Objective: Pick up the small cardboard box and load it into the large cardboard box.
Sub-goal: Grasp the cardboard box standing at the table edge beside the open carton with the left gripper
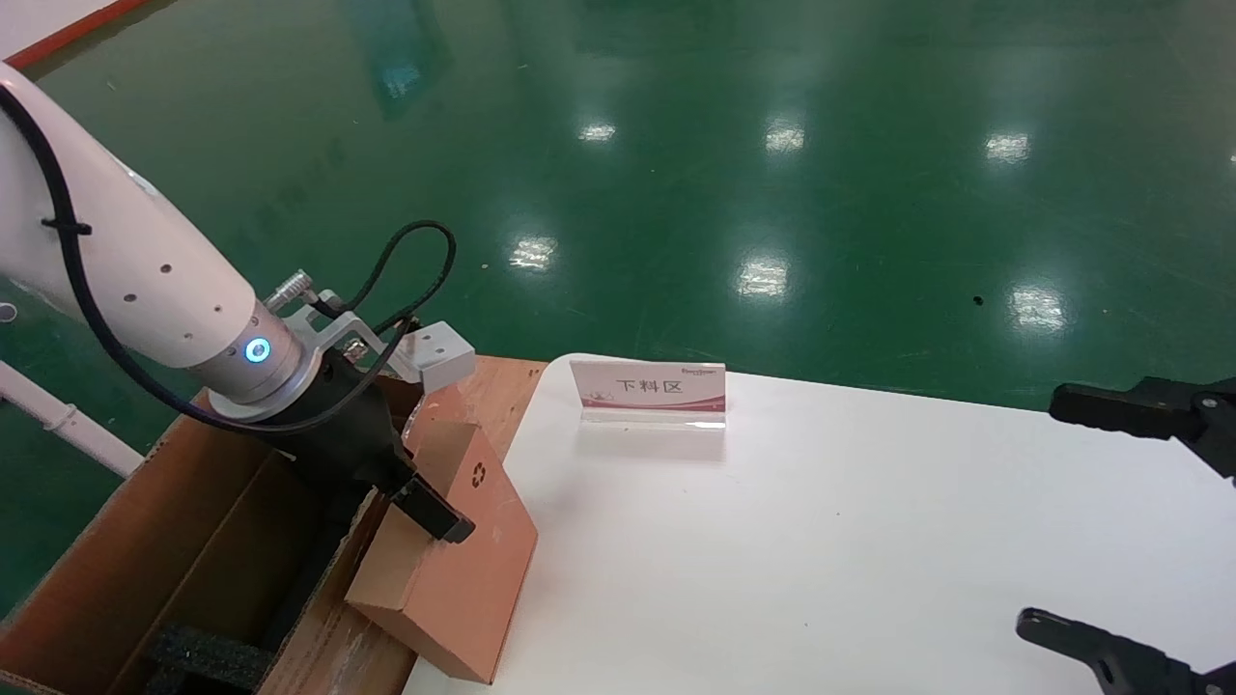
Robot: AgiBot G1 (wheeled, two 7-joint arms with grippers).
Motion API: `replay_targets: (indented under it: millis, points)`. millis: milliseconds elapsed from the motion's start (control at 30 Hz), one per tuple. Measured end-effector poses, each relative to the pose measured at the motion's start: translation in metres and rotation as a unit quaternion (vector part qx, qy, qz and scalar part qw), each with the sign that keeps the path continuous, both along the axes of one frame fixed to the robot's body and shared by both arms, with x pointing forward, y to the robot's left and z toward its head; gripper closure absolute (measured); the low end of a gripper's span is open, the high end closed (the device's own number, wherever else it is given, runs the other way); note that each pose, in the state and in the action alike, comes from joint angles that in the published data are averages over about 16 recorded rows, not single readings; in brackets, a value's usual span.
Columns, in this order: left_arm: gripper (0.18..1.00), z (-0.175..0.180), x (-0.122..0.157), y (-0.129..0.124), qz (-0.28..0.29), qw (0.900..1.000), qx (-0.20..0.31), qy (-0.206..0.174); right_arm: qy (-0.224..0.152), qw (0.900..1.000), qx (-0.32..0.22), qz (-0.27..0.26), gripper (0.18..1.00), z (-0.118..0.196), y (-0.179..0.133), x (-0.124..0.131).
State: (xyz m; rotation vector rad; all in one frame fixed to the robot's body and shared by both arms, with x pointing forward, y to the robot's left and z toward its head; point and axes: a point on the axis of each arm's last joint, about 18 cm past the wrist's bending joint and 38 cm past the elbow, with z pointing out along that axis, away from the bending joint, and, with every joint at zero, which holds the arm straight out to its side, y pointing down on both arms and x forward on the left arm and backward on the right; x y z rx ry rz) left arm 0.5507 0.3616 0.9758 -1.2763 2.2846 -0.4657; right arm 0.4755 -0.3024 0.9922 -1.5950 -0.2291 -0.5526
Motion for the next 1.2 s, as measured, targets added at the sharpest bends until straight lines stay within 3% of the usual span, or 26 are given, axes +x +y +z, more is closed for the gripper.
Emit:
replay_targets:
  millis: [467, 700, 1200]
  points:
    - [0.212, 0.0014, -0.0005, 0.0000, 0.002, 1.0000, 0.004, 0.001, 0.000, 1.000, 0.000, 0.000, 0.206, 0.0000, 0.0000, 0.0000]
    - [0.281, 0.0017, -0.0006, 0.0002, 0.002, 1.0000, 0.005, 0.001, 0.000, 1.000, 0.000, 0.000, 0.275, 0.0000, 0.0000, -0.0001]
    - [0.595, 0.0024, -0.0004, 0.0004, 0.003, 1.0000, 0.005, 0.001, 0.000, 1.000, 0.000, 0.000, 0.562, 0.0000, 0.0000, 0.0000]
